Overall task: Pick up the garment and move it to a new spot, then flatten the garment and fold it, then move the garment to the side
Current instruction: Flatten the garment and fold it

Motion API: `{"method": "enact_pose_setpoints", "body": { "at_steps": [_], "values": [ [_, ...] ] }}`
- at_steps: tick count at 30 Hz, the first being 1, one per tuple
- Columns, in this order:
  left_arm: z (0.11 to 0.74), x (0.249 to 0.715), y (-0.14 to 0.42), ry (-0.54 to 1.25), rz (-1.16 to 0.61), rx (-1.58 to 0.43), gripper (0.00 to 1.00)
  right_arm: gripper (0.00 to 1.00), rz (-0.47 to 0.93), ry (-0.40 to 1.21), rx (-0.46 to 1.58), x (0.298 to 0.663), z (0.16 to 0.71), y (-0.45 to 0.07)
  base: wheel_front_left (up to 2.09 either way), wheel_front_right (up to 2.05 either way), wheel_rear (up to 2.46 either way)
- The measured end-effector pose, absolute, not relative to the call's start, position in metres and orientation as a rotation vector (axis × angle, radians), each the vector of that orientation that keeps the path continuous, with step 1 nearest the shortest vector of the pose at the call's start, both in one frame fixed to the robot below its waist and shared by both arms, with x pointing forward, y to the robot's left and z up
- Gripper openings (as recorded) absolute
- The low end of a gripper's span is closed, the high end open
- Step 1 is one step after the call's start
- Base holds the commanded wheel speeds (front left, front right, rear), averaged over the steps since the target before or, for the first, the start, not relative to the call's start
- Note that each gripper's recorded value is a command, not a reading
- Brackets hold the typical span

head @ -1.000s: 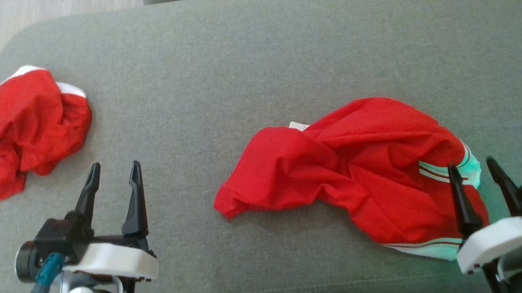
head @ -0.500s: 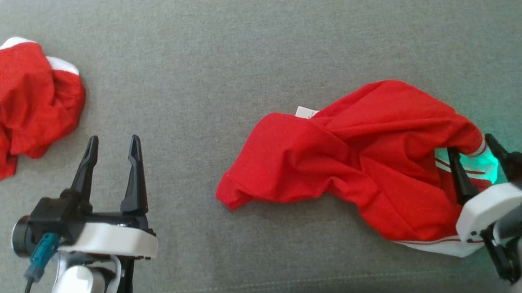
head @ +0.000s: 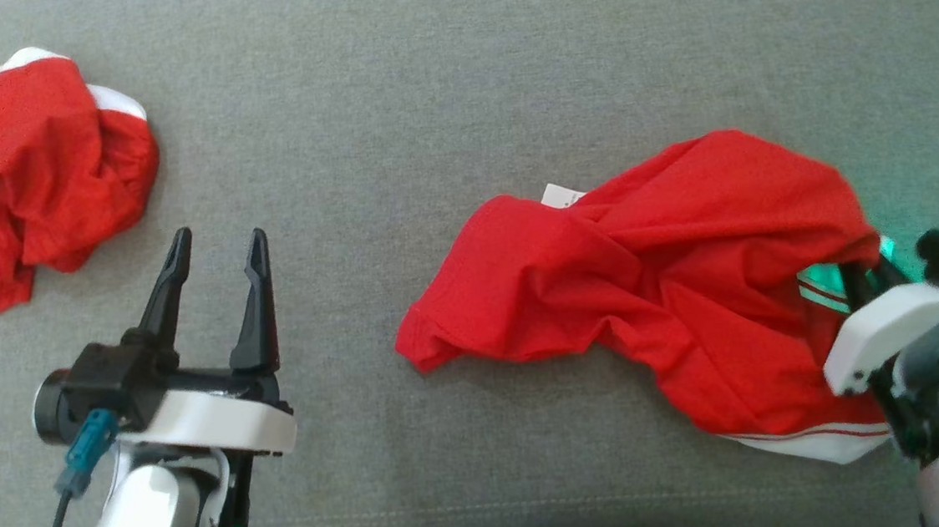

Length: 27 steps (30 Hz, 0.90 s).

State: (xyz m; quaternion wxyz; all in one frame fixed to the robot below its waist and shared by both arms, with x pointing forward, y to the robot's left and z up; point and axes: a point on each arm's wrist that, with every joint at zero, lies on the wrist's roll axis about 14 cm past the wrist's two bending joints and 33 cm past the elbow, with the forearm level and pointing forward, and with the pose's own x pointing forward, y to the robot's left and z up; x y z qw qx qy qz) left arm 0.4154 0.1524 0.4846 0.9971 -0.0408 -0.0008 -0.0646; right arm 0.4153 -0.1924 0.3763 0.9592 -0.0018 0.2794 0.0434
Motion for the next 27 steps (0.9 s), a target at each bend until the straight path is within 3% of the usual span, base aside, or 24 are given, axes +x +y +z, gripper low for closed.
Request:
{"method": "enact_pose_setpoints", "body": {
  "at_steps": [13,27],
  "values": [
    [0.487,0.426,0.151,-0.022,-0.138,-0.082,1.00,0.00,0.101,0.327,-0.066,0.521,0.453,-0.203,0.00,0.00,0.00],
    [0.476,0.439,0.166,-0.009,-0.095,-0.076,1.00,0.00,0.223,0.259,-0.124,0.618,0.459,-0.158,0.00,0.00,0.00]
  ]
}}
